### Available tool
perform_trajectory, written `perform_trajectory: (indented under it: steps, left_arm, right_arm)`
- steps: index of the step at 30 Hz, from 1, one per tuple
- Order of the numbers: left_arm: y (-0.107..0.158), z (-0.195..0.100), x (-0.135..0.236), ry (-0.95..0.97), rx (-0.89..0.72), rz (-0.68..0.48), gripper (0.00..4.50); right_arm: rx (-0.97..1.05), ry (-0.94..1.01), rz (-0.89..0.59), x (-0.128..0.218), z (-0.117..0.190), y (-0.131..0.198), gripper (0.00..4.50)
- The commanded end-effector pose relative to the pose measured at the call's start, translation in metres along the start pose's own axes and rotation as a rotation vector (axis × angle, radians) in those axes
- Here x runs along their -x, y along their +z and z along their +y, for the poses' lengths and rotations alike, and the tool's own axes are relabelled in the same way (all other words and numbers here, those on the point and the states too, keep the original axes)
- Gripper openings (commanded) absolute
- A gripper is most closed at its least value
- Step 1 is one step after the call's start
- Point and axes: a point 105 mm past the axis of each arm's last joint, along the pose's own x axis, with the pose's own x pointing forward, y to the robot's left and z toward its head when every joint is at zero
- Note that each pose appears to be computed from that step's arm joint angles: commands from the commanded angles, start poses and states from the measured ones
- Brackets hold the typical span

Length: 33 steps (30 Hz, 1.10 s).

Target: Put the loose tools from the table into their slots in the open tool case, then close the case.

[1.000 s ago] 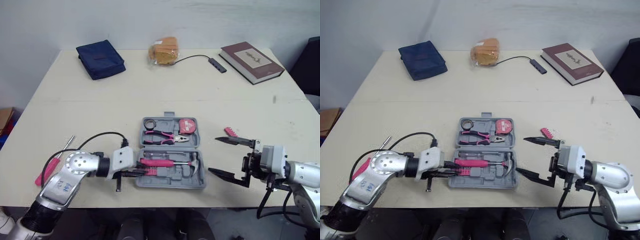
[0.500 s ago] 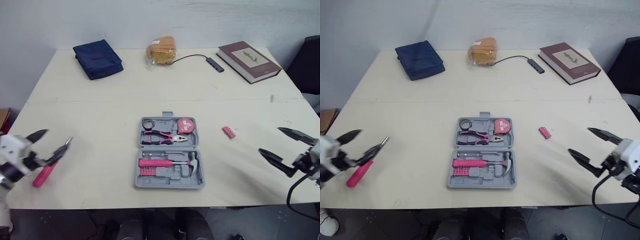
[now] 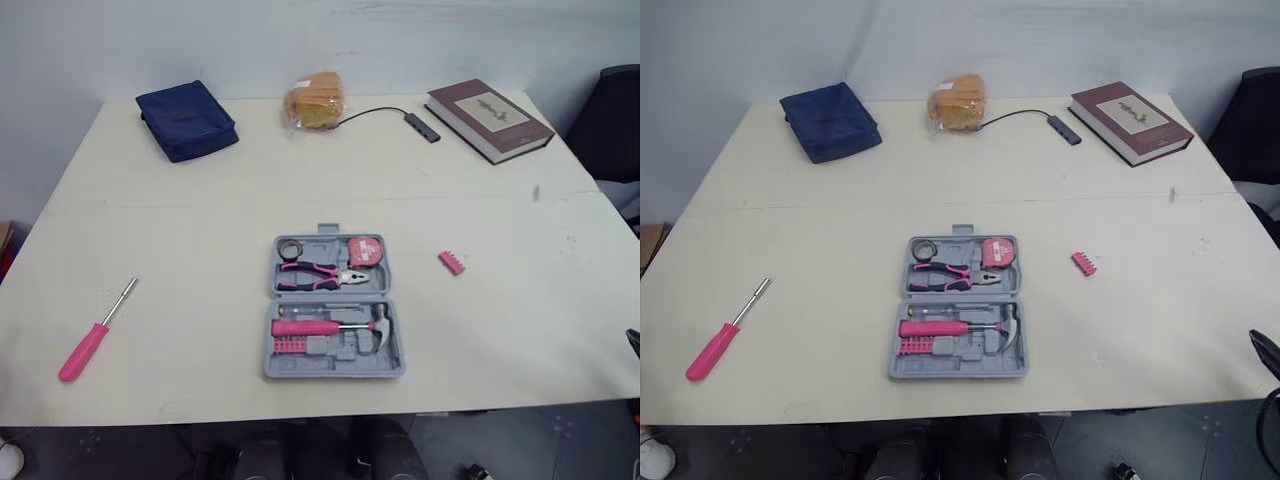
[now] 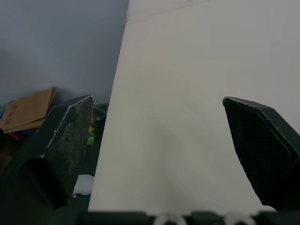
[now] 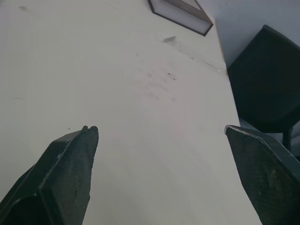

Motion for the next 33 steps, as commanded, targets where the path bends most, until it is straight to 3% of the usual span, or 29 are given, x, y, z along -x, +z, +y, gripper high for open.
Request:
perform_trajectory:
  steps: [1,3,7,11,18,23,33]
  left_arm:
    - [0.022,-0.019,-0.014,-0.086,-0.018,-0.096,4.45]
    - [0.028,-0.032,-0.022,-0.141,-0.020,-0.120,4.45]
    - [0.057,-0.103,-0.046,-0.421,-0.106,-0.207,4.45]
    - [0.091,-0.171,-0.058,-0.665,-0.120,-0.299,4.45]
    - [0.126,-0.247,-0.048,-1.007,-0.108,-0.362,4.45]
    - [0.145,-0.299,-0.028,-1.265,-0.037,-0.390,4.45]
    - [0.137,-0.329,-0.001,-1.465,-0.017,-0.315,4.45]
  right_arm:
    - [0.013,-0.036,-0.098,-0.007,-0.003,0.016,4.50]
    - [0.002,-0.005,-0.132,-0.017,0.004,0.022,4.50]
    - [-0.080,0.089,-0.234,-0.053,0.033,0.046,4.50]
    - [-0.193,0.244,-0.358,-0.086,0.081,0.089,4.50]
    - [-0.304,0.304,-0.147,-0.121,0.116,0.099,4.50]
    - [-0.401,0.486,-0.115,-0.135,0.149,0.106,4.50]
    - [-0.342,0.488,0.075,-0.171,0.162,0.072,4.50]
